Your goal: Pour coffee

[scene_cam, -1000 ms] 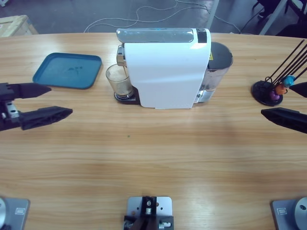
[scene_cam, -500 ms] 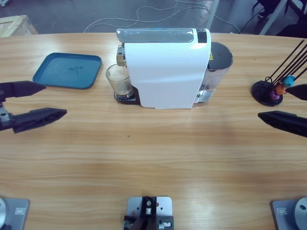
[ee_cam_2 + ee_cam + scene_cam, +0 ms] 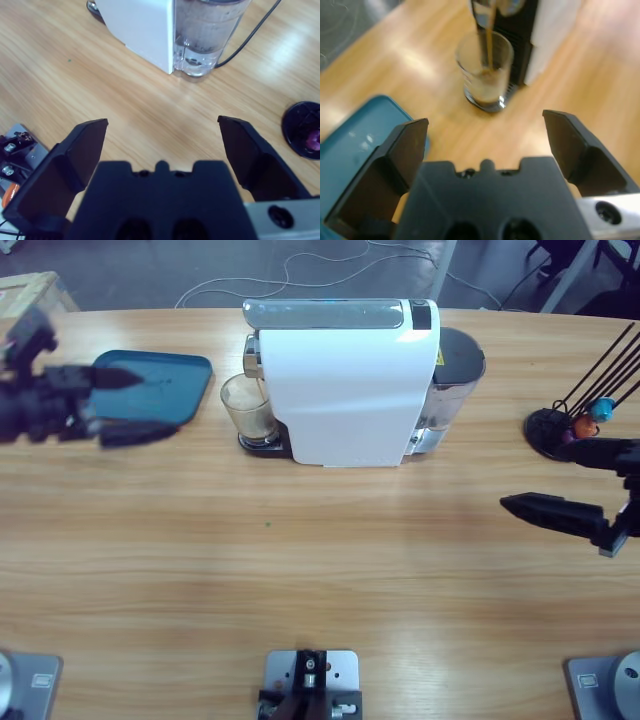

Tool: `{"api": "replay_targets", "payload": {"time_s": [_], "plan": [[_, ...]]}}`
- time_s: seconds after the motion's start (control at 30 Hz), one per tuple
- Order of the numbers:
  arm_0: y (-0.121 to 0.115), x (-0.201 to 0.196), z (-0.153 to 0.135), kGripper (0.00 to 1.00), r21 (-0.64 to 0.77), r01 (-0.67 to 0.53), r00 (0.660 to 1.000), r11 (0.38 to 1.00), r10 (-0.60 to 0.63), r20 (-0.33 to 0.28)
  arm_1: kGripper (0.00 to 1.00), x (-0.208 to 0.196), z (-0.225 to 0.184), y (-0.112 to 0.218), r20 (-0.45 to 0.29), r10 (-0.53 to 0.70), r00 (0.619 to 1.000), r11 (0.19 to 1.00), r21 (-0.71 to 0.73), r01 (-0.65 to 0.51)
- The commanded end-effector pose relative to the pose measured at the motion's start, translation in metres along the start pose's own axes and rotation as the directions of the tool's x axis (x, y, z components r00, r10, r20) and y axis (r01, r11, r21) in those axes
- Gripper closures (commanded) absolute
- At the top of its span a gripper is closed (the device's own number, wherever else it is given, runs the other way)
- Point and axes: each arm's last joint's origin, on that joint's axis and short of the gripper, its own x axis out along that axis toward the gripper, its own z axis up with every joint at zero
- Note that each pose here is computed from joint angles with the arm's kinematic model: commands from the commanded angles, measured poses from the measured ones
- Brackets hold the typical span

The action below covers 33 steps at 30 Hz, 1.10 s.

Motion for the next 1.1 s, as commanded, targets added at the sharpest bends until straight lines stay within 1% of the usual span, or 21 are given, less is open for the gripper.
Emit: {"api": "replay_targets", "payload": {"time_s": [0.03, 0.17, 0.23, 0.37, 0.5, 0.7, 0.97, 1.1], "plan": [[0.024, 0.063, -0.006, 0.000, 0.004, 0.165, 0.983, 0.986, -0.165, 0.082, 0.009, 0.021, -0.008, 0.003, -0.110, 0.026, 0.994, 1.000, -0.011, -0.028], [0.026, 0.078, -0.016, 0.000, -0.007, 0.213, 0.974, 0.977, -0.212, 0.079, 0.009, 0.027, -0.007, 0.003, -0.135, 0.035, 0.990, 0.999, -0.010, -0.036], [0.027, 0.083, -0.018, 0.000, -0.003, 0.216, 0.973, 0.976, -0.215, 0.085, 0.009, 0.030, -0.007, 0.004, -0.149, 0.037, 0.988, 0.999, -0.009, -0.039], [0.032, 0.099, -0.019, 0.000, 0.024, 0.247, 0.960, 0.969, -0.248, 0.129, 0.009, 0.033, -0.006, 0.004, -0.162, 0.041, 0.986, 0.999, -0.006, -0.043], [0.030, 0.112, -0.024, 0.000, 0.034, 0.298, 0.943, 0.954, -0.300, 0.145, 0.009, 0.031, -0.006, 0.004, -0.164, 0.045, 0.985, 0.999, -0.006, -0.047], [0.032, 0.117, -0.025, 0.000, 0.044, 0.285, 0.945, 0.958, -0.288, 0.152, 0.009, 0.033, -0.006, 0.005, -0.171, 0.056, 0.984, 0.998, -0.004, -0.057], [0.036, 0.112, -0.018, 0.000, 0.065, 0.254, 0.943, 0.965, -0.262, 0.204, 0.009, 0.036, -0.005, 0.005, -0.184, 0.062, 0.981, 0.998, -0.002, -0.063], [0.041, 0.120, -0.025, 0.000, 0.045, 0.247, 0.950, 0.968, -0.251, 0.187, 0.009, 0.035, -0.005, 0.005, -0.182, 0.062, 0.981, 0.998, -0.002, -0.064]]}}
